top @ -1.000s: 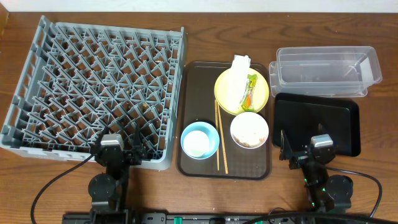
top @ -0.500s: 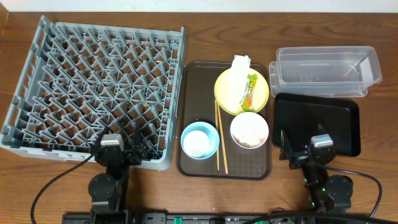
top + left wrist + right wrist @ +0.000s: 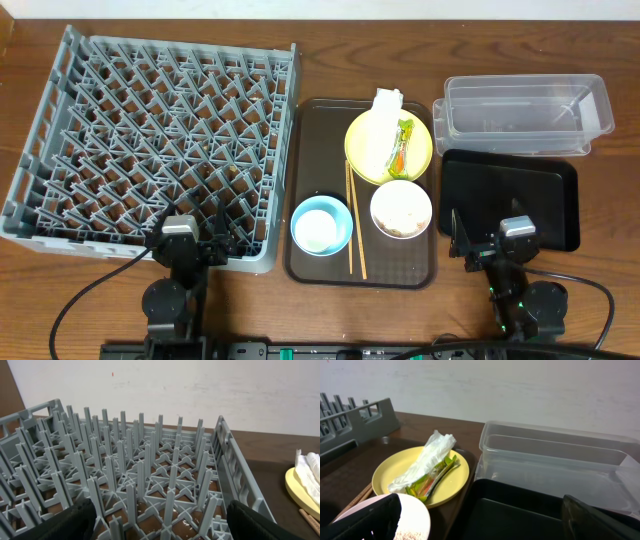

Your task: Sort waste into correct bins and load items into the dishwasher

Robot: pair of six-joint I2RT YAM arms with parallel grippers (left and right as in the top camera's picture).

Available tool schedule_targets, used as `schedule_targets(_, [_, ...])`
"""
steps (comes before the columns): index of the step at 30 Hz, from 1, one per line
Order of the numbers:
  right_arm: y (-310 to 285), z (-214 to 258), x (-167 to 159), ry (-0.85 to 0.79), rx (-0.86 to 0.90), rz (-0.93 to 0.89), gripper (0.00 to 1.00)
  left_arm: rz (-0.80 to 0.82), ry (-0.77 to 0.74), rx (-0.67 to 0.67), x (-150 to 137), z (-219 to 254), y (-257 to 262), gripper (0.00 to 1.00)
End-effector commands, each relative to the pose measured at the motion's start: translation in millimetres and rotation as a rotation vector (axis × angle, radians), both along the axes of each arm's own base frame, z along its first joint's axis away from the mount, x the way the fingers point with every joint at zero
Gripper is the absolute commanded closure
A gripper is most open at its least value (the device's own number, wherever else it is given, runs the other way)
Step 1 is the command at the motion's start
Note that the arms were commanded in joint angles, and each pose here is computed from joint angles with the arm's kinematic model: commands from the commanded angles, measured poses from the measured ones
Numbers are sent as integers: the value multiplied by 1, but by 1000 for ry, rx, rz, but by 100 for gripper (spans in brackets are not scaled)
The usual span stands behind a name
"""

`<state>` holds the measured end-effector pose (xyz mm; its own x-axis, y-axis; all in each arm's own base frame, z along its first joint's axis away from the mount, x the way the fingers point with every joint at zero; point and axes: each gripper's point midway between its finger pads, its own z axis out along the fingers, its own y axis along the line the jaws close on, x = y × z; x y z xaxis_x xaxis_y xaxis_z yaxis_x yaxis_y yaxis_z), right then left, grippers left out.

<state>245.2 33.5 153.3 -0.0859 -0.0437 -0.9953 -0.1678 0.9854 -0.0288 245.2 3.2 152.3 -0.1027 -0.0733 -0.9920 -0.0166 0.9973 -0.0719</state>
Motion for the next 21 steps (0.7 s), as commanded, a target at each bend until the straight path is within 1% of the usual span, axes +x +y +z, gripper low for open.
schedule_targets(1, [0,0,0,-4,-5,4,1,-10,46,-15,-1,-15,-2,13])
schedule_targets(8, [0,5,-1,-7,25,-1,1,-28,44,-25,-1,-12,-6,14])
schedule_targets(13, [-1,18,-2,-25,39,-4,1,-28,54,-25,-4,3,-6,14])
schedule_targets(17, [-1,28,-3,-2,106,-10,1,-27,111,-27,-6,14,-6,13])
schedule_targets(21, [0,47,3,44,109,-8,1,-25,224,-31,-5,30,-5,14])
